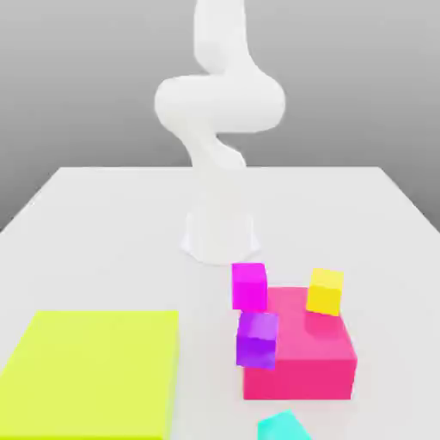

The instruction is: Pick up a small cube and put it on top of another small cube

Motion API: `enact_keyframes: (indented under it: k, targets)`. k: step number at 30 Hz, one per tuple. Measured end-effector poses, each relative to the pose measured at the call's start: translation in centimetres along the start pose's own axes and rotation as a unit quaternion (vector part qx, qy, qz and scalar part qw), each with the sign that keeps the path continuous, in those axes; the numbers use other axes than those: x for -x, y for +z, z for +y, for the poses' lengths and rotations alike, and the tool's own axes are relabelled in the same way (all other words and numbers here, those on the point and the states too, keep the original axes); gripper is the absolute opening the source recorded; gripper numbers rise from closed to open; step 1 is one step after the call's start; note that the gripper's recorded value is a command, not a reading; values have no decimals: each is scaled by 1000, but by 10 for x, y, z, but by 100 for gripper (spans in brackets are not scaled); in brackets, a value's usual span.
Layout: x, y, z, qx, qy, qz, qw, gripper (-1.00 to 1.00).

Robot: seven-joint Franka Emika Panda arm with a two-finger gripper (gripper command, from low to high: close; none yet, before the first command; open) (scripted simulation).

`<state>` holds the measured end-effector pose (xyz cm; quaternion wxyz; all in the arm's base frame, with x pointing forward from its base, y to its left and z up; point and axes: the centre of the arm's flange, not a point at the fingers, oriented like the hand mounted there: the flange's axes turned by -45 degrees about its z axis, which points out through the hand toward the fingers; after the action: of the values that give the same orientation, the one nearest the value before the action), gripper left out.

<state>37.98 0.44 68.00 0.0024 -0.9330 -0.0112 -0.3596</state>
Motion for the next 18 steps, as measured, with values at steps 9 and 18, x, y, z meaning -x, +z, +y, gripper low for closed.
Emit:
enact_keyframes:
  k: [9, 18]
  targets:
    - [18, 165, -21, -24, -62, -116, 991, 0]
    - [87, 313, -50, -50, -126, -226, 965, 0]
